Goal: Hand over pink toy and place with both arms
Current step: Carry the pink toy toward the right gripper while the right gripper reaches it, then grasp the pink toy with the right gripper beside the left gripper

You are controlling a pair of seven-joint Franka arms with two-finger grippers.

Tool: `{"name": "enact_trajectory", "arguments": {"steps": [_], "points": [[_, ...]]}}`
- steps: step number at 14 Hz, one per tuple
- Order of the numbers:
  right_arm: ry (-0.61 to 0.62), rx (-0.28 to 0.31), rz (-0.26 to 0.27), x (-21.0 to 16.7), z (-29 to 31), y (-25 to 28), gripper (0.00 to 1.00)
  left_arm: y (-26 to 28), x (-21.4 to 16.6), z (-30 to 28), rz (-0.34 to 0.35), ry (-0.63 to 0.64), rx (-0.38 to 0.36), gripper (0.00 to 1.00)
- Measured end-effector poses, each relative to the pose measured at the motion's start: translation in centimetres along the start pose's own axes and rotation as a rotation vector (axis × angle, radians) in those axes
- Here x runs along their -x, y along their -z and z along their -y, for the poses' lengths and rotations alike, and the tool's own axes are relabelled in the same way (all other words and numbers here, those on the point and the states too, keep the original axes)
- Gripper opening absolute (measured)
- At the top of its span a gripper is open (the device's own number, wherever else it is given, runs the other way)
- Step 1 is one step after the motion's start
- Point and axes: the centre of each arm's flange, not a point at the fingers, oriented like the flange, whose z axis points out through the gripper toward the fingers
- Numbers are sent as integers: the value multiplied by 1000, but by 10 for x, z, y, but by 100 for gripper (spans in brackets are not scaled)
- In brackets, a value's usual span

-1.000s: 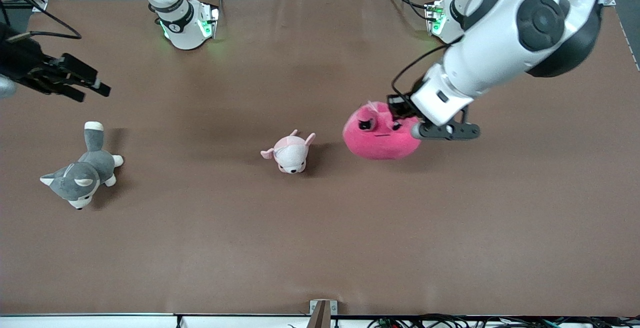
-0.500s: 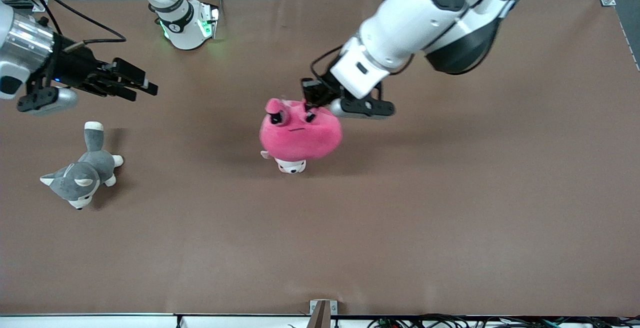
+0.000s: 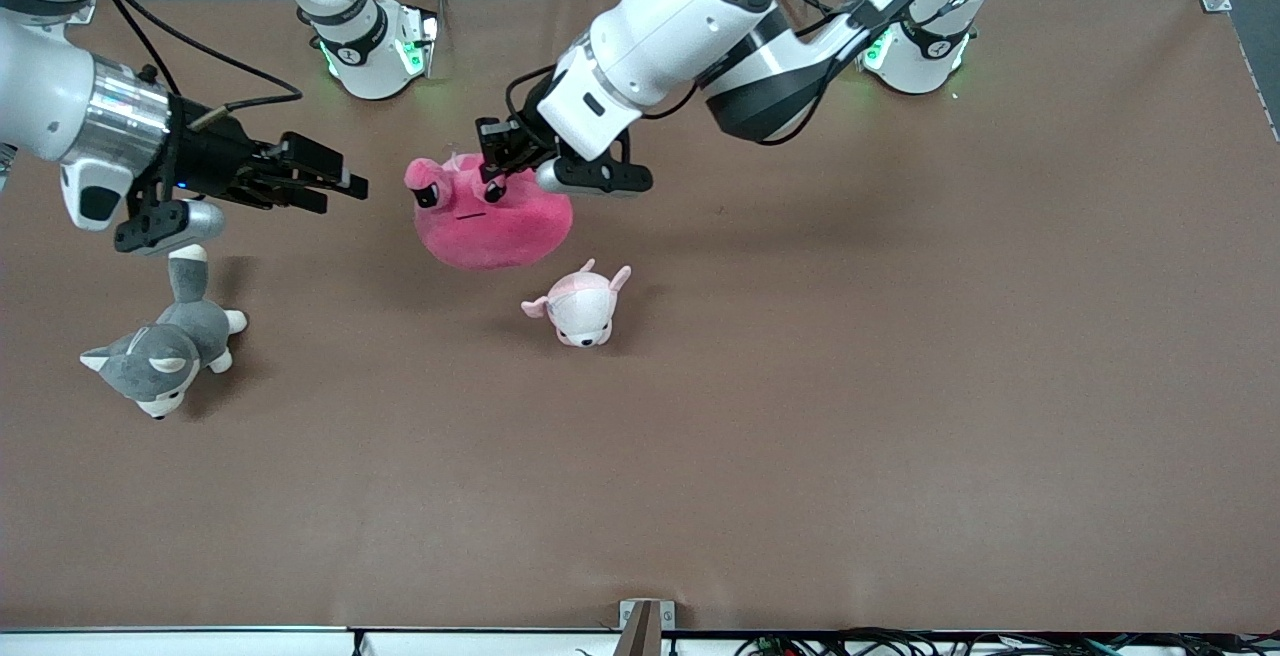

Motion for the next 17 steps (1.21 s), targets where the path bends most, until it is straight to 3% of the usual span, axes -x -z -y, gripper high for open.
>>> {"name": "enact_trajectory", "arguments": {"steps": [5,9,17], "points": [[23,9,22,-11,22,-39,74,-19,6,-3,5,54,58,8],[4,62,69,-10,4,-37,74,-14,4,-8,2,56,71,8],[-1,74,134,-2,3,-42,74,-15,9,-10,8,88,72,8]]}}
